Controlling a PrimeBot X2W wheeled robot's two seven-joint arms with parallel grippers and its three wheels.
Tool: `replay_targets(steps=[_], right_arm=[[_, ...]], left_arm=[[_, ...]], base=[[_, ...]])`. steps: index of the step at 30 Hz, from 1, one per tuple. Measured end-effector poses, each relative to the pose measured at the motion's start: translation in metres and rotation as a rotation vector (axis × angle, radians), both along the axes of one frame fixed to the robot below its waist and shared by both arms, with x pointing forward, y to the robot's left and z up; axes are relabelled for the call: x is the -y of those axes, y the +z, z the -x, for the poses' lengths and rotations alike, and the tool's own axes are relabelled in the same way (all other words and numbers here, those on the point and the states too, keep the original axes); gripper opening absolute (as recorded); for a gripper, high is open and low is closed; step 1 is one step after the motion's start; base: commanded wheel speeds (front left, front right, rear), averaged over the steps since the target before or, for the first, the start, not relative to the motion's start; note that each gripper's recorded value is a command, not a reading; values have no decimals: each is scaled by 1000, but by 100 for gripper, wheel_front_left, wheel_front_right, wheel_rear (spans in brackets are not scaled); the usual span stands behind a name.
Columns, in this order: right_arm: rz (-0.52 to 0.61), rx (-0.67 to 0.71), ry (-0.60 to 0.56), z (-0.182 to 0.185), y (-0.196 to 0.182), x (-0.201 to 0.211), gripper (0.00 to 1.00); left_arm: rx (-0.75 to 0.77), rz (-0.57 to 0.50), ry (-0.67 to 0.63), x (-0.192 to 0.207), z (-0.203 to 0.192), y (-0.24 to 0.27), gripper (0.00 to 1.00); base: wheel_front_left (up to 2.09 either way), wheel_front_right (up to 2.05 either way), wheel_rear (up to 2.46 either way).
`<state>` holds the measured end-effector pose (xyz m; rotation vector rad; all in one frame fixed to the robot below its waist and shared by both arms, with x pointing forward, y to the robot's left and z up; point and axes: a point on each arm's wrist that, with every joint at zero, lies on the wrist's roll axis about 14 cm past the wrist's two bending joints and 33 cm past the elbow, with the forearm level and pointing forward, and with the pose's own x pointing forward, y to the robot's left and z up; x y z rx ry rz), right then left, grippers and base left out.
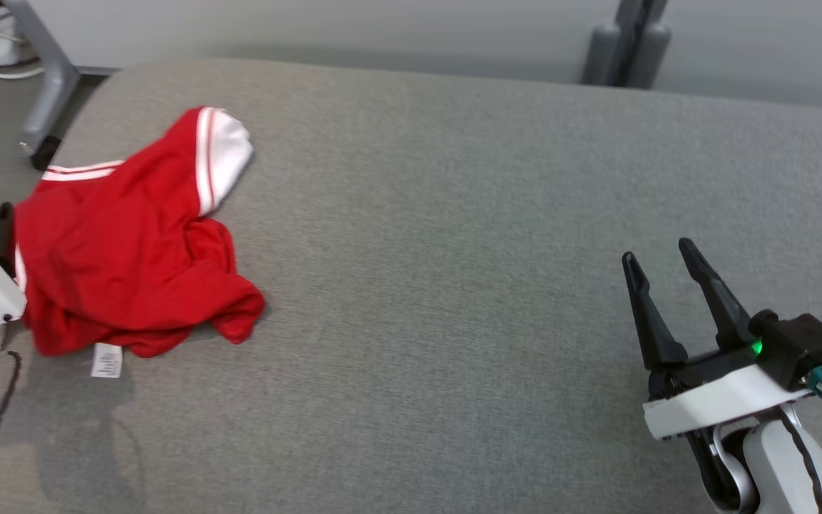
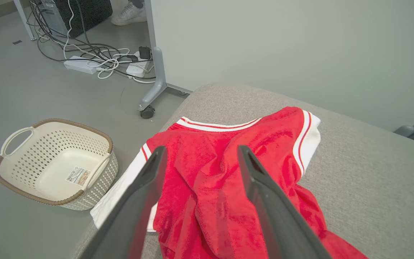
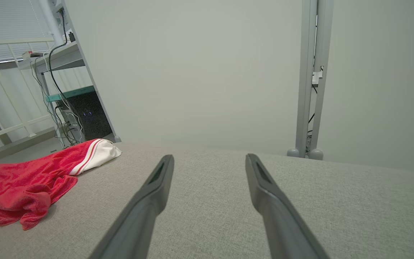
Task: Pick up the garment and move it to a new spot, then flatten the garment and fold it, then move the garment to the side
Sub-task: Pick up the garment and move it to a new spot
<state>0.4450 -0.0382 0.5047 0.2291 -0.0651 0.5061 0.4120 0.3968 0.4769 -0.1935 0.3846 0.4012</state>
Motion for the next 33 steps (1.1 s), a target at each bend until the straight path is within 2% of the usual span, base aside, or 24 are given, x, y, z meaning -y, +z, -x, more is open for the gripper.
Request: replay_targets(steps=[8,12,15,16,17,18,19,25,33], right_arm=[[14,-33,-70,-20,-20,28,100],[23,-58,-109,-25,-32,43,100],[30,-83,-134,-27,-43,53,100],[32,-86,-140,-27,-45,56,100],[33,-90,-143,-27,-46,57,100],[34,-91,-145,-28,-47,57,100],[34,-91,-144,-28,-47,57,100],[32,-72,-137,-29,-39,54,100],[11,-38,-139,-17,-18,50,100]], left_arm=[[-199,82,19,-4,-22,-58,100],[-341,130,-3,13,-21,-101,100],[-490,208,-19,34,-8,-141,100],[-495,208,-22,35,-10,-142,84],[-497,208,-22,34,-11,-143,84],[-499,207,-25,34,-12,-143,24],[-498,205,-30,36,-13,-143,0],[-458,182,-56,38,-18,-132,0],[-351,70,-117,28,-32,-85,0]], base=[[0,0,0],[0,0,0],[0,0,0],[0,0,0],[0,0,0],[0,0,0],[0,0,0],[0,0,0],[0,0,0]])
